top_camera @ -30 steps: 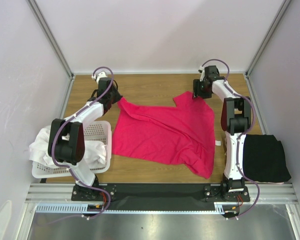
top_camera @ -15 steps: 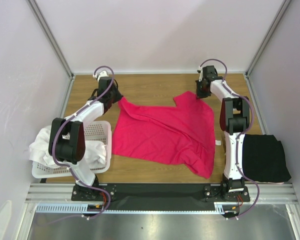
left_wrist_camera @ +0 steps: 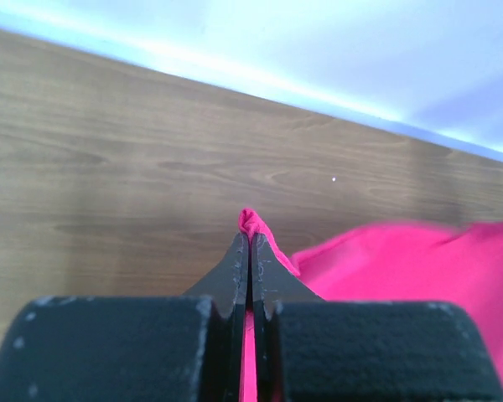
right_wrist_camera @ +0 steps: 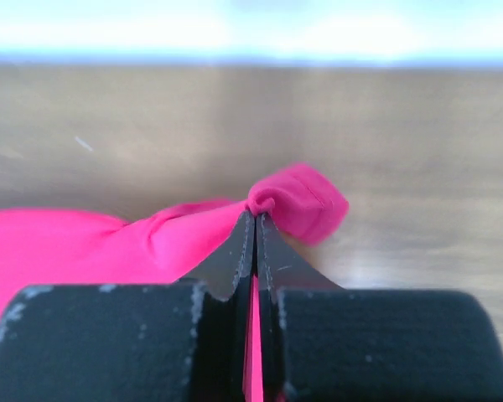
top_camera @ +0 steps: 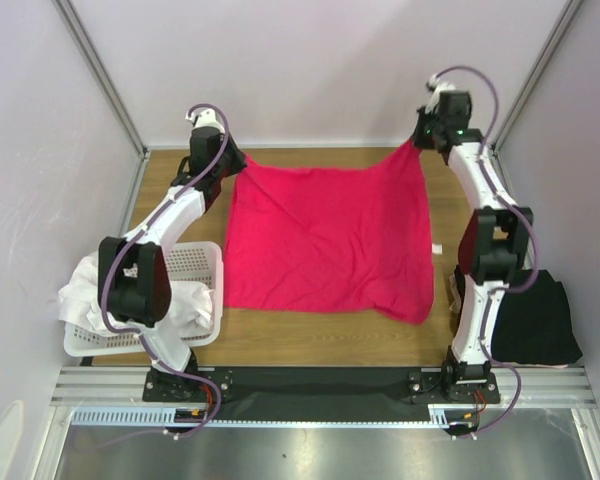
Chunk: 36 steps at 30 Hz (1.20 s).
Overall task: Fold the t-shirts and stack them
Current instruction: Flatten the tshirt out
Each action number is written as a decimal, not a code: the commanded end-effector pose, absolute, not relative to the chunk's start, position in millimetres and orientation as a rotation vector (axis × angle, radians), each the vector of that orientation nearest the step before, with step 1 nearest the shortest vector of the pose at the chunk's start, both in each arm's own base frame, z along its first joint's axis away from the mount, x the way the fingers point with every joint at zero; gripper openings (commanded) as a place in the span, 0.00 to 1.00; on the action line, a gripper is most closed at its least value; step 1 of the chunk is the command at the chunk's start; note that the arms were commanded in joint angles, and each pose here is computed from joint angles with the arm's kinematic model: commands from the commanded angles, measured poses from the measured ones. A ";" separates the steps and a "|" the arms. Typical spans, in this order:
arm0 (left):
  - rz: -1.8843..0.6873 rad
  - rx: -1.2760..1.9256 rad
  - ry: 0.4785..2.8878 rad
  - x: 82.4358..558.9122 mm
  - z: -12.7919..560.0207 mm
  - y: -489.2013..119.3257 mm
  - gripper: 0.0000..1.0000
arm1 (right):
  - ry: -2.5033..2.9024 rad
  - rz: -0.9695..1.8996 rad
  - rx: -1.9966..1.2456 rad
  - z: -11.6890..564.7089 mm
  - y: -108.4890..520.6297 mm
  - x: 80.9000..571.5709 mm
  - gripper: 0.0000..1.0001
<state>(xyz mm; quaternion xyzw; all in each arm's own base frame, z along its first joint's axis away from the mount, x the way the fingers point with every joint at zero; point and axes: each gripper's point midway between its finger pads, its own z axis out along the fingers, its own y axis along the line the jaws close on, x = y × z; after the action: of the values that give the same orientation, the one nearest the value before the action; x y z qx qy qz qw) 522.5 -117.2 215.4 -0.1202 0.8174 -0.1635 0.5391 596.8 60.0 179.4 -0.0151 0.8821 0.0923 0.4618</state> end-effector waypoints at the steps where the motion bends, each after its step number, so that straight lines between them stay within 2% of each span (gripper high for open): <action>1: -0.432 -0.196 1.733 521.6 303.9 -120.2 0.00 | 1.807 0.262 -0.065 331.0 61.1 589.4 0.00; 9: -0.452 -0.151 1.522 480.2 392.6 -111.1 0.00 | 1.518 0.285 -0.138 464.1 65.7 520.2 0.00; 12: -0.465 -0.136 1.448 458.7 426.1 -107.6 0.00 | 1.456 0.273 -0.150 493.3 63.9 497.6 0.00; 16: -0.502 -0.092 1.363 422.6 466.5 -107.5 0.00 | 1.349 0.268 -0.170 546.5 63.7 443.6 0.00; 23: -0.484 -0.082 1.243 344.7 506.2 -87.4 0.00 | 1.201 0.210 -0.163 607.8 53.0 347.6 0.00; 24: -0.453 -0.141 1.207 328.9 517.0 -72.4 0.00 | 1.151 0.190 -0.154 624.5 48.3 320.7 0.00; 29: -0.365 -0.306 1.197 288.3 533.3 -34.0 0.00 | 1.070 0.075 -0.085 653.6 23.3 253.8 0.00; 36: -0.461 -0.239 1.109 217.7 566.2 -36.0 0.00 | 1.000 0.082 -0.114 682.3 24.3 174.6 0.00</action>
<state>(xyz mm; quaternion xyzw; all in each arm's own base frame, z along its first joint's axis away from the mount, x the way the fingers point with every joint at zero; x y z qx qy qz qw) 246.8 -41.2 552.3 -0.1112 0.5335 -0.2082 0.8122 187.3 30.8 682.0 -0.0594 0.4704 0.0580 0.8786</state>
